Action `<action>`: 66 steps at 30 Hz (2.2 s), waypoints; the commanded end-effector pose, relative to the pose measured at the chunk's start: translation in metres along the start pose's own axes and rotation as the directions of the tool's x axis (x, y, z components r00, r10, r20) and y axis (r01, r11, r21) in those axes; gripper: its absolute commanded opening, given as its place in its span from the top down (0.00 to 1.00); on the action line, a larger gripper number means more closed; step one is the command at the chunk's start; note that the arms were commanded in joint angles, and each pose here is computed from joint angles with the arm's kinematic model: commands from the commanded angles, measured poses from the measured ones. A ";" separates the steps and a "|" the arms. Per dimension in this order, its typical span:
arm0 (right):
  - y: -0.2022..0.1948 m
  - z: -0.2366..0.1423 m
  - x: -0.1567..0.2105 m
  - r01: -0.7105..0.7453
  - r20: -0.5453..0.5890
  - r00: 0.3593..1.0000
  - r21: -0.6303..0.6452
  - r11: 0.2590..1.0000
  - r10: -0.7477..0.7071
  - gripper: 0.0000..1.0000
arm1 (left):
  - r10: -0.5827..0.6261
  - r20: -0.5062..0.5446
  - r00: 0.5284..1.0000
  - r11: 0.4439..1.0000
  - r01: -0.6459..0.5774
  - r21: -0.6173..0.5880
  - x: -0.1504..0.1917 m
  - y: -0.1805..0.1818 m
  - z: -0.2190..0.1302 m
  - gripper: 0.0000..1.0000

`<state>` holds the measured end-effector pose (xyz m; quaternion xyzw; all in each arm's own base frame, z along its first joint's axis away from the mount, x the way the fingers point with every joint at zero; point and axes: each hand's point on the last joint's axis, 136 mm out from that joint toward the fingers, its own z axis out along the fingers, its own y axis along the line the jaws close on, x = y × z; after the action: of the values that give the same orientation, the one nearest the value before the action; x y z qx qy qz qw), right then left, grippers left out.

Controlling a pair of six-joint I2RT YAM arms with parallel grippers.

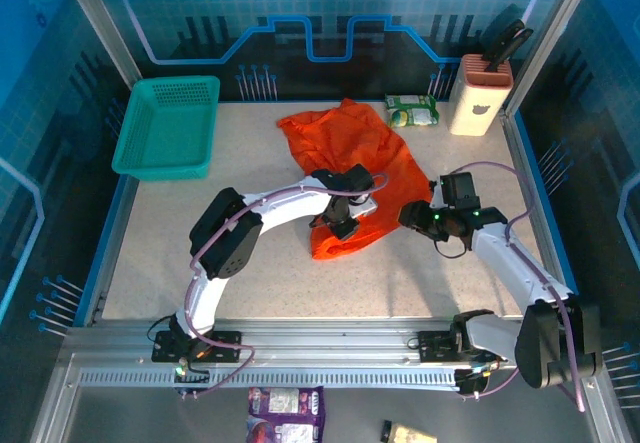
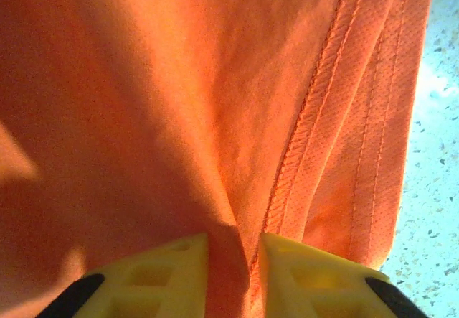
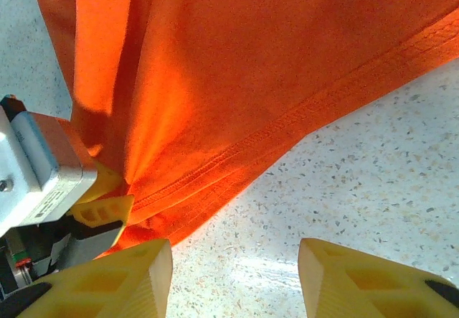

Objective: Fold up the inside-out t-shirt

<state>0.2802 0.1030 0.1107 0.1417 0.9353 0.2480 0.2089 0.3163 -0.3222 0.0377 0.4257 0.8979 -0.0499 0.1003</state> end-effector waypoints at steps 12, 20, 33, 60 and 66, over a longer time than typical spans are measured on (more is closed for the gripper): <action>0.016 0.016 0.016 -0.027 -0.050 0.998 -0.059 0.998 0.024 0.49 | -0.006 0.020 1.000 0.998 0.005 0.061 -0.015 -0.003 -0.007 0.95; 0.032 0.033 0.025 -0.128 -0.075 0.990 -0.178 0.976 0.116 0.48 | -0.149 0.184 0.972 0.975 0.114 0.188 -0.037 0.005 -0.057 1.00; 0.056 0.066 0.017 -0.290 -0.142 0.956 -0.344 0.893 0.256 0.20 | -0.313 0.242 0.918 0.912 0.219 0.348 -0.043 0.016 -0.093 1.00; 0.049 0.085 -0.059 -0.468 -0.046 0.825 -0.614 0.636 0.563 0.15 | -0.460 0.252 0.851 0.850 0.341 0.401 -0.025 0.041 -0.116 1.00; 0.033 0.067 -0.074 -0.457 -0.015 0.804 -0.655 0.602 0.594 0.21 | -0.468 0.244 0.849 0.847 0.353 0.398 -0.016 0.041 -0.113 1.00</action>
<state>0.3808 0.1375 0.0833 0.3710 0.7023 0.5598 0.2360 0.3462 -0.2912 0.1385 0.2258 0.9200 -0.2798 0.1562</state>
